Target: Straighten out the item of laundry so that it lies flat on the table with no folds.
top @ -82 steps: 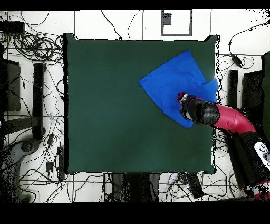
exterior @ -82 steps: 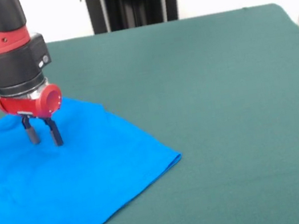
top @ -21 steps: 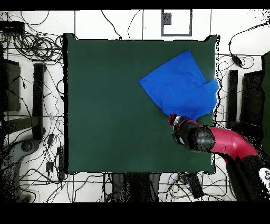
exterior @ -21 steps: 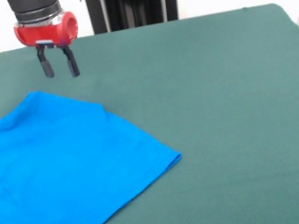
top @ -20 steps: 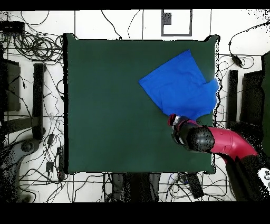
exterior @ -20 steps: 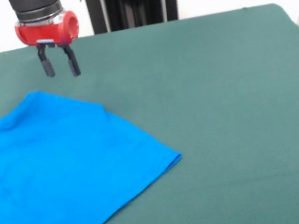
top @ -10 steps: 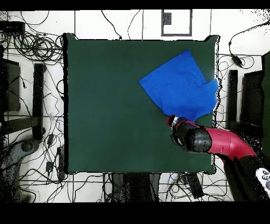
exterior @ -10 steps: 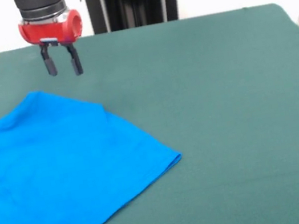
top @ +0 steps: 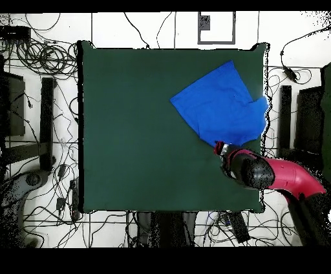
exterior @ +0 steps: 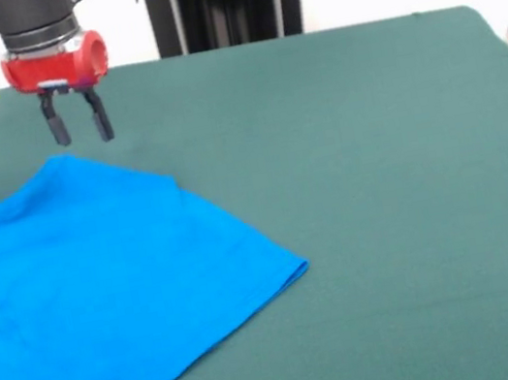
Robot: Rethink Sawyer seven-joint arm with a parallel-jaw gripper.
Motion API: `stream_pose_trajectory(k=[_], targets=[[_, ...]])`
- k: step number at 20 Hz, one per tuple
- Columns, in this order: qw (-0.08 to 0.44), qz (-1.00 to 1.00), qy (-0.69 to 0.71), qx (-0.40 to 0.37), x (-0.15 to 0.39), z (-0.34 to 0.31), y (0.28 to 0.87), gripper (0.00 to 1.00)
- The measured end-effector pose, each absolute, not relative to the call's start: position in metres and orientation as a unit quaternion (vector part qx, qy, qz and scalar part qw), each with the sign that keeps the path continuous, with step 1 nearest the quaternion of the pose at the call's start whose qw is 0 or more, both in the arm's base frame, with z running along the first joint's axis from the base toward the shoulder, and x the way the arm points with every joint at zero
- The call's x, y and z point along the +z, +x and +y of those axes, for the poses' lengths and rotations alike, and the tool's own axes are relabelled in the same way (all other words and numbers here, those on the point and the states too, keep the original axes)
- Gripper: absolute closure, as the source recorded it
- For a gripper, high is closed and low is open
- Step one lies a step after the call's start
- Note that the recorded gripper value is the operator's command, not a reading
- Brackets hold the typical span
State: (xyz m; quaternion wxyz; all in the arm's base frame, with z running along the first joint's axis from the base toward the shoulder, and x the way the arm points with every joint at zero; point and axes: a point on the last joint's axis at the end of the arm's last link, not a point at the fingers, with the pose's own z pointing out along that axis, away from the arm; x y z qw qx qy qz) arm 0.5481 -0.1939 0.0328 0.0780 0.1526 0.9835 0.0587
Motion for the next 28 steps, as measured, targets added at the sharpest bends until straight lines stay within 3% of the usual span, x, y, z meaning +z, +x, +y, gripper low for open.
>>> stream_pose_trajectory(k=[12,28], targets=[[0.087,0.991,-0.061,0.082,0.005,-0.23,0.533,0.0],[0.083,0.972,-0.154,0.159,-0.029,-0.166,0.533,0.0]])
